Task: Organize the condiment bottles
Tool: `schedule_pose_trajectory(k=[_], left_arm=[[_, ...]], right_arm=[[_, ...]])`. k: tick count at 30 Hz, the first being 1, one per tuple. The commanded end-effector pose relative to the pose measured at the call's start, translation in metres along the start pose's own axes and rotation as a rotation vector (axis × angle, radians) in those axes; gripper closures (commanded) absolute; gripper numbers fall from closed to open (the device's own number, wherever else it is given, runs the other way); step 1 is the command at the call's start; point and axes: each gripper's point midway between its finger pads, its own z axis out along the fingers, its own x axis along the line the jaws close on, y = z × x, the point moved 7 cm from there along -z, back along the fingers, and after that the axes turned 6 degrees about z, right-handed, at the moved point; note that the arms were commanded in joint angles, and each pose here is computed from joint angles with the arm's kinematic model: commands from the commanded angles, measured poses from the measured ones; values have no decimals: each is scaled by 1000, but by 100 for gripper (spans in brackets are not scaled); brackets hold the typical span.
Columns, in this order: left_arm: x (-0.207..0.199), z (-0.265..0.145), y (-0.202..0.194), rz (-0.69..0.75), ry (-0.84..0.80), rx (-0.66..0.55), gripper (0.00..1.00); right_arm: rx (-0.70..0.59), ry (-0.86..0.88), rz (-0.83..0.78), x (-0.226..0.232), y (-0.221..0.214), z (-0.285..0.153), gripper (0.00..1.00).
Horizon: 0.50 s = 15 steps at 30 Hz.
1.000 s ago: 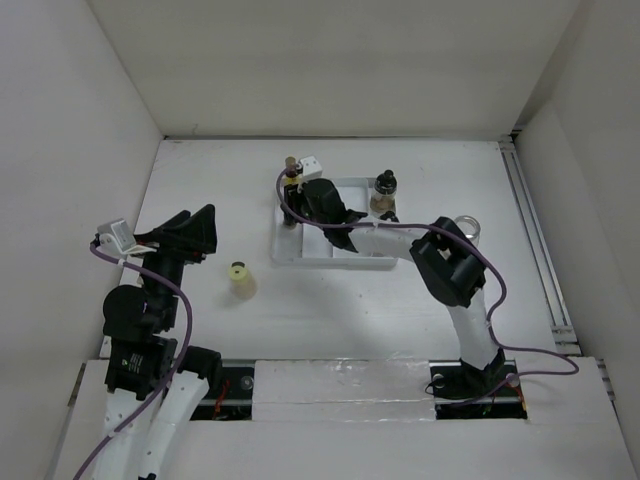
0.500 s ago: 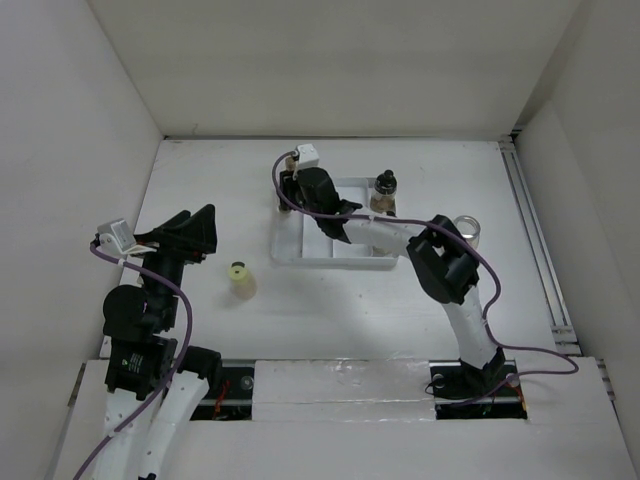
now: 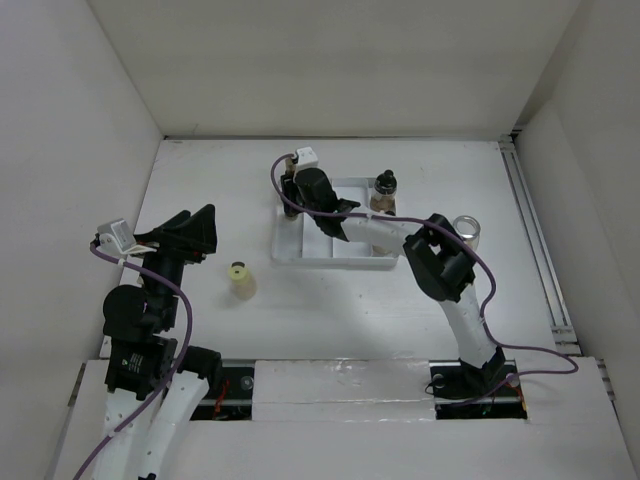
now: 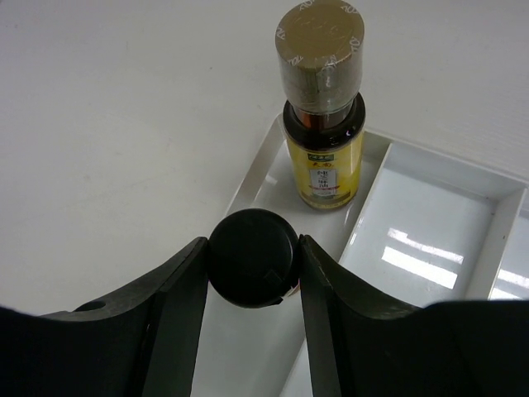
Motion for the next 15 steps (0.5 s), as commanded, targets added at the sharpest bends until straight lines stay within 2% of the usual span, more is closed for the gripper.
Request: schedule_pose_trajectory(k=[1, 4, 8, 10, 15], left_arm=[[-4, 4, 4, 9, -32, -33, 35], [-4, 4, 4, 9, -32, -33, 35], [-4, 4, 4, 9, -32, -33, 35], [-5, 4, 4, 10, -40, -28, 35], [-5, 4, 4, 10, -40, -28, 35]], right_arm=[[-63, 3, 25, 5, 26, 1, 52], [-41, 6, 22, 2, 24, 5, 51], [-44, 7, 23, 3, 25, 7, 38], [-56, 12, 27, 4, 32, 1, 28], [-92, 47, 38, 11, 58, -21, 18]])
